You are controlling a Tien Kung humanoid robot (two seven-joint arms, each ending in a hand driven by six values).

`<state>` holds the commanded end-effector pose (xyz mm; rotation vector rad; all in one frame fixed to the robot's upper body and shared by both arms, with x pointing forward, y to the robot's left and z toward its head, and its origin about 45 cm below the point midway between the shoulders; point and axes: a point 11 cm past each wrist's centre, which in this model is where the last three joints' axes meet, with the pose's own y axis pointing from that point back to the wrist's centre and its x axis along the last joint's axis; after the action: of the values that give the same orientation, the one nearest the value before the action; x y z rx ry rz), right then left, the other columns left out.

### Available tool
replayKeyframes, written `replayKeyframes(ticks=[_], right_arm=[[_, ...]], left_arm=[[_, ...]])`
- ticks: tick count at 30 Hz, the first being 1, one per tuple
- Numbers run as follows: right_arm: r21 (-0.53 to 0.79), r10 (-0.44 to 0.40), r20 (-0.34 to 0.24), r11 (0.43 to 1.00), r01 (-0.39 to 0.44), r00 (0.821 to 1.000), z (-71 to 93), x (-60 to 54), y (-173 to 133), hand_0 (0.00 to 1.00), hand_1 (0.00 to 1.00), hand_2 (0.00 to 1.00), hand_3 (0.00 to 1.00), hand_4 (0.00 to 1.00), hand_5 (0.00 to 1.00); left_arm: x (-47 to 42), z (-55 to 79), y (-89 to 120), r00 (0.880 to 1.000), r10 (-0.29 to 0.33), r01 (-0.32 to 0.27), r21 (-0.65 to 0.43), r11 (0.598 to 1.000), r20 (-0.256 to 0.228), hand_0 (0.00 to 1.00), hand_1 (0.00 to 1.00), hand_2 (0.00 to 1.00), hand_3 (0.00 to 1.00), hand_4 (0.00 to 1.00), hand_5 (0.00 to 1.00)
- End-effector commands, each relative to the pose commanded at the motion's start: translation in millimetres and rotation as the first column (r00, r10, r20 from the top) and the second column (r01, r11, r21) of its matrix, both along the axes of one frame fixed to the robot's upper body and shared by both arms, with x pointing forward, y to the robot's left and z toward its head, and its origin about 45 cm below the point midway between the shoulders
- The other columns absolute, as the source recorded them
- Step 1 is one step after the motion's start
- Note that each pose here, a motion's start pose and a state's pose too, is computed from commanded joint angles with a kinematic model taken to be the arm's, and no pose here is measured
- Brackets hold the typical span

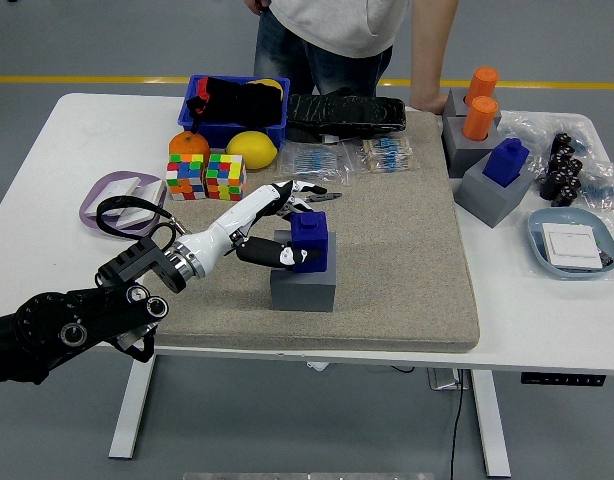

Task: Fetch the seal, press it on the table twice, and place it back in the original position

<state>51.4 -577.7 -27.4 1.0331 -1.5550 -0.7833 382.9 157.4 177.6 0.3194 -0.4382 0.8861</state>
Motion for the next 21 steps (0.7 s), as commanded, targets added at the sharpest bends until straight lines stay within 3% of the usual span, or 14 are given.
replayKeyframes(ticks=[1, 2, 15, 21], right_arm=[[0.000, 0.000, 0.000, 1.000, 0.000, 1.000, 0.0, 0.0, 0, 0.783, 0.681, 0.658, 0.615, 0.784, 0.439], [0.000, -0.001, 0.000, 1.000, 0.001, 1.000, 0.0, -0.1, 0, 0.783, 0.680, 0.658, 0.615, 0.784, 0.440], [-0.005, 0.008, 0.013, 1.000, -0.008, 1.000, 2.7, 6.4, -2, 0.783, 0.680, 0.658, 0.615, 0.784, 0.438], [-0.009, 0.011, 0.018, 1.000, -0.011, 1.000, 4.3, 8.4, -4, 0.783, 0.680, 0.658, 0.615, 0.784, 0.438]], left_arm=[[-0.1, 0.0, 0, 1.000, -0.002, 0.002, 0.002, 1.000, 0.001, 0.558, 0.434, 0.440, 0.809, 0.619, 0.002], [-0.2, 0.1, 0, 1.000, -0.003, 0.003, 0.005, 1.000, 0.002, 0.613, 0.442, 0.435, 0.797, 0.503, 0.002], [8.3, 19.2, 1, 0.999, -0.027, 0.026, 0.026, 0.999, 0.022, 0.633, 0.458, 0.441, 0.788, 0.493, 0.002], [7.5, 24.2, 3, 0.999, -0.042, 0.041, 0.029, 0.999, 0.010, 0.633, 0.462, 0.441, 0.786, 0.503, 0.002]])
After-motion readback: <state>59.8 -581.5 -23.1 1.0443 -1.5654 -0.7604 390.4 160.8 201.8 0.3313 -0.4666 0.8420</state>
